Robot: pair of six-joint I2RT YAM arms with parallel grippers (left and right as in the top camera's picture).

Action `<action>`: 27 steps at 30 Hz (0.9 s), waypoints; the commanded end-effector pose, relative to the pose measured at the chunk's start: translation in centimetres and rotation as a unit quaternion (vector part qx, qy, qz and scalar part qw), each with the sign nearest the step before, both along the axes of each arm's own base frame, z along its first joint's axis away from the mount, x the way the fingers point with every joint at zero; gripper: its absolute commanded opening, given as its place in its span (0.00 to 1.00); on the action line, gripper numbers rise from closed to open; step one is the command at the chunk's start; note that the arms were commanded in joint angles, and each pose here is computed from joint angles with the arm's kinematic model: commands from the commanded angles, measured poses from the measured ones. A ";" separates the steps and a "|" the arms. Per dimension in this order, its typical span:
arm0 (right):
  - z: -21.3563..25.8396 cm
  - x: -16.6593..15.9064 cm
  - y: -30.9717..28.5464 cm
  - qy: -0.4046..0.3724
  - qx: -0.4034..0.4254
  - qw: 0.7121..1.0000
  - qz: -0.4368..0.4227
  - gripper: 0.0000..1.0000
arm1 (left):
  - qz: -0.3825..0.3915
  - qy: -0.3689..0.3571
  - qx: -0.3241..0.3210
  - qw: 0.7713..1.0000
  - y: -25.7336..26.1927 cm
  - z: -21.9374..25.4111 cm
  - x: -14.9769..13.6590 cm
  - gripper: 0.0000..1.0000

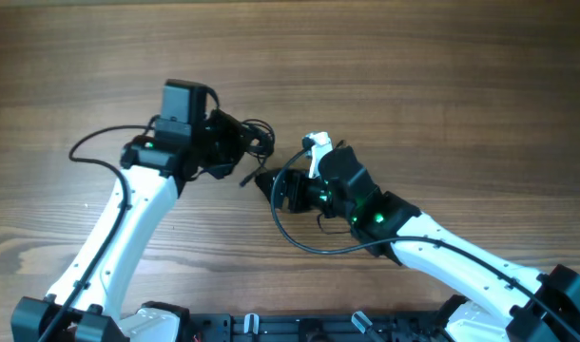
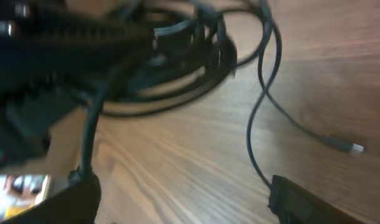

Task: Untangle cables

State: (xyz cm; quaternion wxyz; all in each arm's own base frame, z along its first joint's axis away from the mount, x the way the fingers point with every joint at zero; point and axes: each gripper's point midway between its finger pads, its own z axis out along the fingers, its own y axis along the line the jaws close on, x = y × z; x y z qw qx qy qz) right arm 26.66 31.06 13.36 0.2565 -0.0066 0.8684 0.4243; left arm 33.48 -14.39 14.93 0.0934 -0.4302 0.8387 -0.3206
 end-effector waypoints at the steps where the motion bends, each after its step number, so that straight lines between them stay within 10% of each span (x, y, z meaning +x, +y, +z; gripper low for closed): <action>1: 0.4 1.7 -0.8 -0.002 0.003 0.998 -0.064 0.74 | 0.041 0.011 0.015 0.999 -0.9 -0.4 -0.1 0.04; 9: 1.5 1.7 0.0 -0.029 0.016 0.999 -0.038 0.47 | 0.061 -0.013 0.036 0.997 -1.5 -0.2 0.4 0.04; 12: 1.4 1.3 0.2 -0.027 0.015 0.999 -0.026 0.75 | 0.102 -0.028 0.097 0.990 1.0 -0.6 1.1 0.04; 17: 1.6 1.1 0.5 0.015 0.048 0.998 -0.043 0.78 | 0.074 -0.050 0.151 0.985 2.0 -0.7 1.2 0.04; 27: 1.6 1.1 1.5 0.006 0.061 0.998 -0.017 0.34 | 0.023 -0.051 0.131 0.990 -1.5 -0.7 -0.2 0.04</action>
